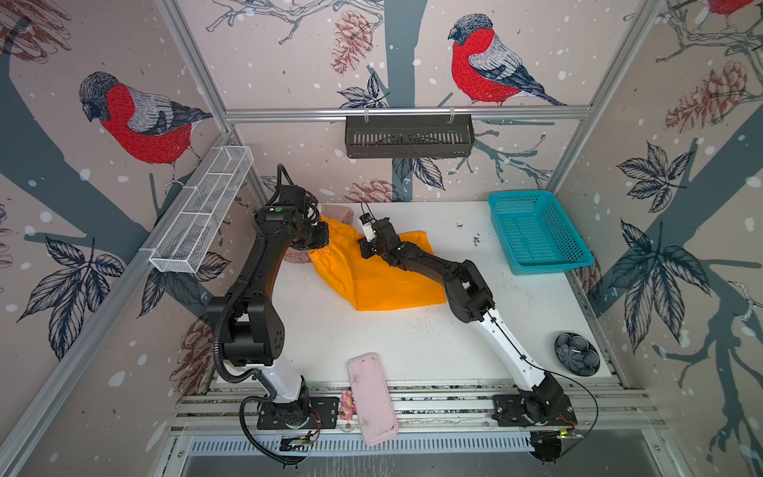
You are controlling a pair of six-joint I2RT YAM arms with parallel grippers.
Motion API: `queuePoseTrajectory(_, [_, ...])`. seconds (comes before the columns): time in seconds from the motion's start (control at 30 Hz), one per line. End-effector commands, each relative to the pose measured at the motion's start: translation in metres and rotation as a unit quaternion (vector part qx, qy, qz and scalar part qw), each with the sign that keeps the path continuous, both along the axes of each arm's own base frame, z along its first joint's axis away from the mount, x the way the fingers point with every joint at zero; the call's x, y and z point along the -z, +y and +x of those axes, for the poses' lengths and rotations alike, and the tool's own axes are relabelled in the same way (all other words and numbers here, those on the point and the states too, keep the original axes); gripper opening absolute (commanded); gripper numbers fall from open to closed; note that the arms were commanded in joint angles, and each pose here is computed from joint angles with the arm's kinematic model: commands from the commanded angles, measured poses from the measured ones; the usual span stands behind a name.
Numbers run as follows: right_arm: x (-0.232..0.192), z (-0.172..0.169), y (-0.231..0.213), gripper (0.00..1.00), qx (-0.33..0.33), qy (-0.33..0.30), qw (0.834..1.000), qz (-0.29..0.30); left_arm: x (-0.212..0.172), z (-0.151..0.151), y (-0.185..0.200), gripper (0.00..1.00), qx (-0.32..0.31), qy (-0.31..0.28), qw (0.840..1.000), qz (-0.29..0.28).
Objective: Fold and stack the shorts
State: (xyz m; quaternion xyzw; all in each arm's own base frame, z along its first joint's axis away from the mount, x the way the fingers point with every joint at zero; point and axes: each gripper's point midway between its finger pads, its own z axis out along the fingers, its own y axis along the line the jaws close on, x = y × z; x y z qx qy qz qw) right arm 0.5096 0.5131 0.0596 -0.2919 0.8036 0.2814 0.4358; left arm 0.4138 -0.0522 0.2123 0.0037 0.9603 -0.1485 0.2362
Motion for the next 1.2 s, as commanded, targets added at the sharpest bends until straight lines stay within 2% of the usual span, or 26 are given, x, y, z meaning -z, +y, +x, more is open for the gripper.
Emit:
queuePoseTrajectory(0.0, [-0.022, -0.007, -0.004, 0.10, -0.015, 0.000, 1.000, -0.009, -0.005, 0.003, 0.003, 0.00, -0.001, -0.006, 1.000, 0.011])
queuePoseTrajectory(0.07, [-0.034, -0.016, -0.015, 0.18, -0.027, 0.005, 0.999, -0.015, -0.004, 0.005, 0.005, 0.00, -0.003, -0.005, 1.000, 0.014])
queuePoseTrajectory(0.13, [-0.040, -0.040, -0.024, 0.34, -0.067, 0.010, 0.997, -0.038, -0.003, 0.006, 0.005, 0.00, -0.003, -0.003, 1.000, 0.012])
queuePoseTrajectory(0.17, [-0.039, -0.052, -0.028, 0.35, -0.084, 0.015, 0.995, -0.055, -0.003, 0.007, 0.004, 0.00, -0.002, -0.005, 1.000, 0.012])
queuePoseTrajectory(0.23, [-0.030, -0.079, -0.042, 0.31, -0.100, 0.035, 0.989, -0.099, -0.003, 0.009, 0.005, 0.00, -0.002, -0.006, 1.000, 0.016])
queuePoseTrajectory(0.33, [-0.020, -0.124, -0.051, 0.22, -0.133, 0.048, 0.982, -0.122, -0.001, 0.012, 0.007, 0.00, -0.006, -0.005, 1.000, 0.021])
queuePoseTrajectory(0.53, [0.001, -0.192, -0.037, 0.08, -0.186, 0.048, 0.968, -0.164, 0.002, 0.017, 0.004, 0.00, -0.001, -0.005, 1.000, 0.014])
queuePoseTrajectory(0.93, [0.044, -0.241, 0.003, 0.03, -0.248, 0.081, 0.951, -0.164, -0.004, 0.021, 0.016, 0.00, -0.014, -0.008, 0.999, 0.038])
queuePoseTrajectory(1.13, [0.026, -0.233, 0.023, 0.06, -0.220, 0.056, 0.964, -0.136, -0.008, 0.025, 0.027, 0.00, -0.025, -0.004, 0.997, 0.068])
queuePoseTrajectory(1.17, [0.015, -0.228, 0.023, 0.11, -0.210, 0.050, 0.968, -0.124, -0.009, 0.025, 0.027, 0.00, -0.026, -0.003, 0.997, 0.071])
